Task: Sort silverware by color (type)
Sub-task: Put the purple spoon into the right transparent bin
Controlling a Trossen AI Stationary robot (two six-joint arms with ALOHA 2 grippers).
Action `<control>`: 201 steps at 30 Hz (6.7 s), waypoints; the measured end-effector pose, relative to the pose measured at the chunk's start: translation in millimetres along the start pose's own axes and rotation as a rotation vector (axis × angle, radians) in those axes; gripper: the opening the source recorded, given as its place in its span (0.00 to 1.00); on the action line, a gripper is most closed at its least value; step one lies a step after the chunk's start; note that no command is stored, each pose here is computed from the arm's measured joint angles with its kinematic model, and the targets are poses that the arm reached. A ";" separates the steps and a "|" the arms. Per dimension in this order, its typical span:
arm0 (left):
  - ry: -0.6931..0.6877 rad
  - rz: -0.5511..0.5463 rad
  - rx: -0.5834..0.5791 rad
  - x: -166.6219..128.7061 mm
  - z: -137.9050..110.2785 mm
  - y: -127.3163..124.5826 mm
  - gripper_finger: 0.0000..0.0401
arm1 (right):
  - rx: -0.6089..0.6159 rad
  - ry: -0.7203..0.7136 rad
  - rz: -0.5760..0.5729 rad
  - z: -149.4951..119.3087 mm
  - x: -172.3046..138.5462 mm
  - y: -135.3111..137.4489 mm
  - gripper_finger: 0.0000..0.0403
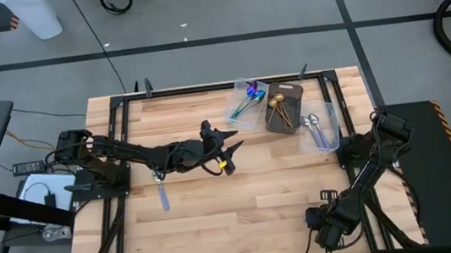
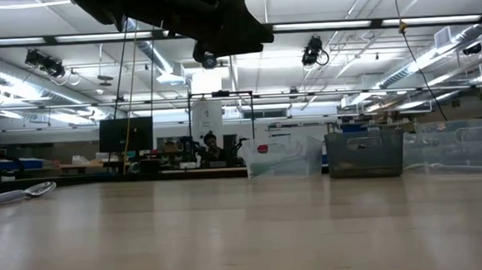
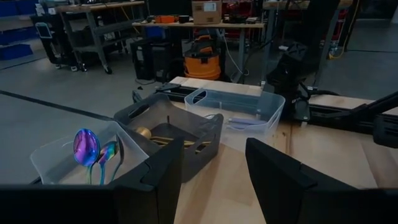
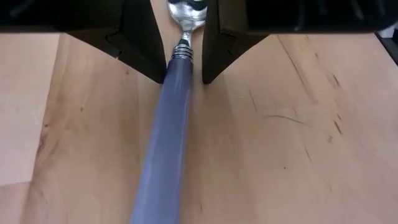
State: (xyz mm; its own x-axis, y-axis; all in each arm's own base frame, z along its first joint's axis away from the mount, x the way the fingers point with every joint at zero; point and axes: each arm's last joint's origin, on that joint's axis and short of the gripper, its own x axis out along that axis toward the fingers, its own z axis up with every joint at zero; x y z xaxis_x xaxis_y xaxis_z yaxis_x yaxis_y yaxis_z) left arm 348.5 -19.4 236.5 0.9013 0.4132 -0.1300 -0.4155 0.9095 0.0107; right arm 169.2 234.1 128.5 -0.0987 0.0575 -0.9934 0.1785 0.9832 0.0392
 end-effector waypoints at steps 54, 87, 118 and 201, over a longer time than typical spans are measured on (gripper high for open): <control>0.025 -0.215 -0.126 2.4 0.3 -0.8 0.45 | -0.703 -0.135 -0.918 -2.1 -59.9 -30.3 0.13; 0.173 -0.377 -0.229 78.3 -8.6 -60.2 0.45 | -1.197 0.018 -1.413 39.1 -76.7 -56.2 0.15; 0.172 -0.380 -0.312 103.2 -33.4 -55.7 0.44 | -1.234 0.116 -1.614 66.4 -85.3 -77.8 0.15; -0.198 -0.455 -0.045 92.2 -4.1 -72.1 0.10 | 0.212 -1.437 -0.675 7.9 -133.6 -62.0 0.42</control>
State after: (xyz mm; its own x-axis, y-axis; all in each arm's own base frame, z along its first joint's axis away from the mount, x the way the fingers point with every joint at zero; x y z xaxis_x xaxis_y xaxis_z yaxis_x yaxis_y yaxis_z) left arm 461.1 -47.1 219.7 0.9967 -0.0206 0.0790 0.0243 0.9986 -0.0467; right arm 179.1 164.1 258.0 0.7257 -0.6810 -0.0982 0.6244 0.7118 -0.3218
